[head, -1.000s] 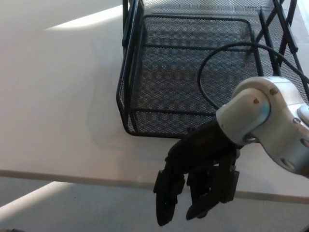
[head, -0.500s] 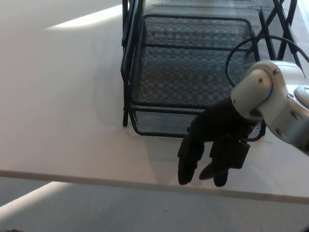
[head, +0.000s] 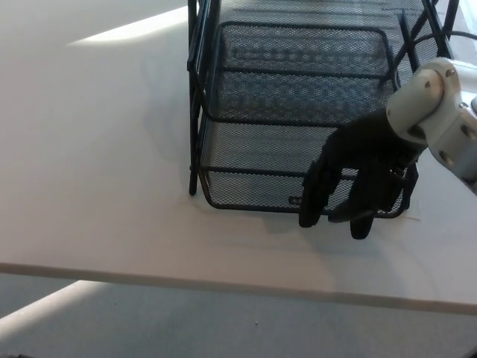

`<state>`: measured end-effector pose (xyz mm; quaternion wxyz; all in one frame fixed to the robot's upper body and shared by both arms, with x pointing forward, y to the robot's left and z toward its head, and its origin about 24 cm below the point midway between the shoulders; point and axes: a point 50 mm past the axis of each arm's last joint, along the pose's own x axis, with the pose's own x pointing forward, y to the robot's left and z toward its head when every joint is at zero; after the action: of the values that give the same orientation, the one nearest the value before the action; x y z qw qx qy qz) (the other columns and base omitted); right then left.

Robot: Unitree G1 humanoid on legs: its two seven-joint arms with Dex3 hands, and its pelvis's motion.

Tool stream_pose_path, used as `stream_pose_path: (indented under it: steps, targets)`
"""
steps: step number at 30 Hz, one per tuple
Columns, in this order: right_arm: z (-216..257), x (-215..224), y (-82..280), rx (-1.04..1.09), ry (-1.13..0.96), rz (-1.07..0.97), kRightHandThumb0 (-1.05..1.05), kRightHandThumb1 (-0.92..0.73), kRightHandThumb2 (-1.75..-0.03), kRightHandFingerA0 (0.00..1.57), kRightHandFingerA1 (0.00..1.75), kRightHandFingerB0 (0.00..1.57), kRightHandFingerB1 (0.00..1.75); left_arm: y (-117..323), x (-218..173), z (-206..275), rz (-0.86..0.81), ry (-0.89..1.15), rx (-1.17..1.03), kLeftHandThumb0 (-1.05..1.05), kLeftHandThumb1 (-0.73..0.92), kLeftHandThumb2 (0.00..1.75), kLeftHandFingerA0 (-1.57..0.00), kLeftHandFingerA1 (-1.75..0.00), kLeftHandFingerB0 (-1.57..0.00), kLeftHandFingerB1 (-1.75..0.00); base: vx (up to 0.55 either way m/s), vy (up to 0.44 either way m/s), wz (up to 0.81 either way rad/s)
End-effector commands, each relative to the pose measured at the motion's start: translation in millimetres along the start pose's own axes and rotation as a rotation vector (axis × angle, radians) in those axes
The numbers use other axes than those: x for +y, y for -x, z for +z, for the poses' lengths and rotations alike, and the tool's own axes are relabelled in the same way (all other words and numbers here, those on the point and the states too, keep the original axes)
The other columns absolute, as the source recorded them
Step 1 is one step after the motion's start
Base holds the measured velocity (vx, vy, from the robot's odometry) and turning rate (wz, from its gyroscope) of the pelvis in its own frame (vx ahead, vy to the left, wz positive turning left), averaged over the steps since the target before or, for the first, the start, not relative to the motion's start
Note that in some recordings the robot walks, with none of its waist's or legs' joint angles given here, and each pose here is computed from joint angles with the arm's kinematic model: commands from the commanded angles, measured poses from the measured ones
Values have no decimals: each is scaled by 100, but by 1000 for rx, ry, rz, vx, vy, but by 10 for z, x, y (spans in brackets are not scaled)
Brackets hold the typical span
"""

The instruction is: A balck drawer is kept on the middle of the table and the robot uses its right hand to push it back away from the robot

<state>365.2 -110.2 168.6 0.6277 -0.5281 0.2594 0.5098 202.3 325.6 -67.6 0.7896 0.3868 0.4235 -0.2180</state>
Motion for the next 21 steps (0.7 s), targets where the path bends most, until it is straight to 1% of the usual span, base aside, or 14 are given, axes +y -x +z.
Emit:
stream_pose_path:
  steps: [1,4,5,6,7,8,9,10,11,13,14,15,19,21]
  targets:
    - [34,-147,144,-7,62,-91,-50,-76,-61,63,43,43,36,17,-7,-32,-9,-8,1,-54,75,63,-51,-39,-34,-33,0,0,0]
    - [35,-113,128,-16,66,-81,-50,-77,-61,62,43,44,36,21,-3,-35,-10,-11,2,-54,75,63,-50,-39,-34,-33,0,0,0]
    - [65,-32,74,-39,83,-48,-43,-58,-100,56,64,30,52,23,-4,-40,-7,-18,3,-54,75,63,-51,-40,-35,-33,0,0,0]
    - [79,-5,59,-45,88,-36,-52,-76,-64,61,45,45,37,24,-3,-43,-8,-18,4,-56,72,63,-50,-40,-34,-34,0,0,0]
    - [92,19,48,-50,91,-24,-52,-76,-64,61,45,45,37,26,-2,-46,-8,-16,5,-56,72,63,-50,-40,-34,-34,0,0,0]
    - [123,78,32,-63,103,-3,-44,-58,-100,53,63,30,52,25,-3,-47,-8,-18,8,-57,72,63,-50,-40,-34,-34,0,0,0]
    - [157,150,17,-78,118,21,-44,-58,-100,53,63,30,52,23,-4,-48,-6,-20,10,-57,72,63,-50,-40,-34,-34,0,0,0]
    - [205,231,12,-89,147,43,-53,-73,-65,56,46,40,38,22,-3,-45,-7,-19,9,-55,75,63,-50,-39,-35,-33,0,0,0]
    - [271,327,18,-106,187,68,-50,-80,-63,57,46,38,37,21,-2,-44,-5,-22,12,-55,75,63,-51,-39,-35,-33,0,0,0]
    - [345,438,32,-125,231,94,-50,-80,-63,57,46,38,37,19,-1,-45,-3,-28,17,-55,75,63,-51,-39,-35,-33,0,0,0]
    - [403,519,49,-136,256,110,-50,-76,-65,56,47,37,38,19,1,-46,0,-16,17,-55,74,63,-51,-39,-35,-33,0,0,0]
    - [480,637,73,-158,305,125,-48,-77,-65,55,44,40,37,21,2,-45,0,-14,13,-56,71,63,-50,-40,-34,-33,0,0,0]
    - [669,933,180,-224,421,162,-48,-76,-64,57,44,40,37,25,2,-41,-6,-12,4,-56,72,63,-49,-40,-33,-34,0,0,0]
    - [734,1032,244,-259,451,177,-45,-79,-62,59,44,42,36,23,2,-39,-5,-10,5,-55,75,63,-51,-39,-35,-33,0,0,0]
